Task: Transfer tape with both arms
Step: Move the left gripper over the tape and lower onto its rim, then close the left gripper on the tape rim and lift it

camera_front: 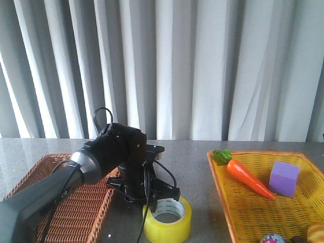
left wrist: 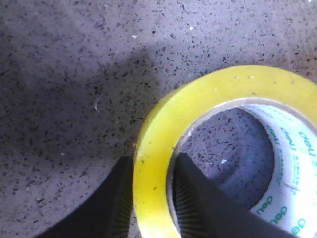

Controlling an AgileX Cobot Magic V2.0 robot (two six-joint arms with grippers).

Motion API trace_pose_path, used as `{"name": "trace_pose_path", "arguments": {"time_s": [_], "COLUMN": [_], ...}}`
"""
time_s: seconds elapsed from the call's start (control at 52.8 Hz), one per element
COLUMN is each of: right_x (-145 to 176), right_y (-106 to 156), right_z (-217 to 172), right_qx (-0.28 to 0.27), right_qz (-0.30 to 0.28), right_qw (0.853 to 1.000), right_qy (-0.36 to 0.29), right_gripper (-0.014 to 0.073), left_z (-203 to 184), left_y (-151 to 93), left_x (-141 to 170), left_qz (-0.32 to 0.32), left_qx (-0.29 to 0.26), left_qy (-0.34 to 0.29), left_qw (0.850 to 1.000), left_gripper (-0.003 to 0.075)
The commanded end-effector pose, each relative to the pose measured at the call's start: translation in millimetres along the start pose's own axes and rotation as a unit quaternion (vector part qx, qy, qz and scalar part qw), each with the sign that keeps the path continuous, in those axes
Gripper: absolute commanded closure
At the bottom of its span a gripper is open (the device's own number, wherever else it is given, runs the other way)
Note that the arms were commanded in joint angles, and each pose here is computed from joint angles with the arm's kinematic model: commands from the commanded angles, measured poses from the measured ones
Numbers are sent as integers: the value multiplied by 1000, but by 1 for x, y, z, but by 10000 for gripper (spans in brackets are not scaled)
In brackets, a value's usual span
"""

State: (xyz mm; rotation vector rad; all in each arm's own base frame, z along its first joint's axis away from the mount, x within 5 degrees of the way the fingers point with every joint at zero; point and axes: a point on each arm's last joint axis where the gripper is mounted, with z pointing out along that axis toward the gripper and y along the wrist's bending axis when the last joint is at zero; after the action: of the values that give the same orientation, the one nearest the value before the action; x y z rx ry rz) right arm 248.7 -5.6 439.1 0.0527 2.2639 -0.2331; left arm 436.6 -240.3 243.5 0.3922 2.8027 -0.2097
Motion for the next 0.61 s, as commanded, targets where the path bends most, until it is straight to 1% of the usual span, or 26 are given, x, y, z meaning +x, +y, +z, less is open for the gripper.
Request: {"name": "trace_pose_path", "arguments": {"time_s": [0.0,0.19,0.322,0.379,0.474,0.588], "right_x": [-9,-9,-9,-9,-9,-9], "right_y": [-6,-6,-6,-6,-6,-6], "right_z": [-16,-16,-16,-16,-16,-16], "right_qx": [7,7,7,7,7,7], "right_qz": [1,1,1,1,1,1], "right_qw": [999,999,999,999,999,999], "right_qy": [-51,-51,-51,-51,-51,-51], "right_gripper": [603,603,603,603,603,603], "left_z": [-60,-121,-170,-190,-221,-246], "left_y": [-6,-9,-10,-7,2,14], "left_x": [-13,-21,-18,-13,-6,0], "left_qz": [1,6,38,47,46,41], "left_qx": [21,38,42,30,-11,-57], "left_qy": [-74,-159,-219,-241,-276,-306], "left_qw": [997,987,974,969,960,949], "left_gripper": [554,554,554,554,554,554]}}
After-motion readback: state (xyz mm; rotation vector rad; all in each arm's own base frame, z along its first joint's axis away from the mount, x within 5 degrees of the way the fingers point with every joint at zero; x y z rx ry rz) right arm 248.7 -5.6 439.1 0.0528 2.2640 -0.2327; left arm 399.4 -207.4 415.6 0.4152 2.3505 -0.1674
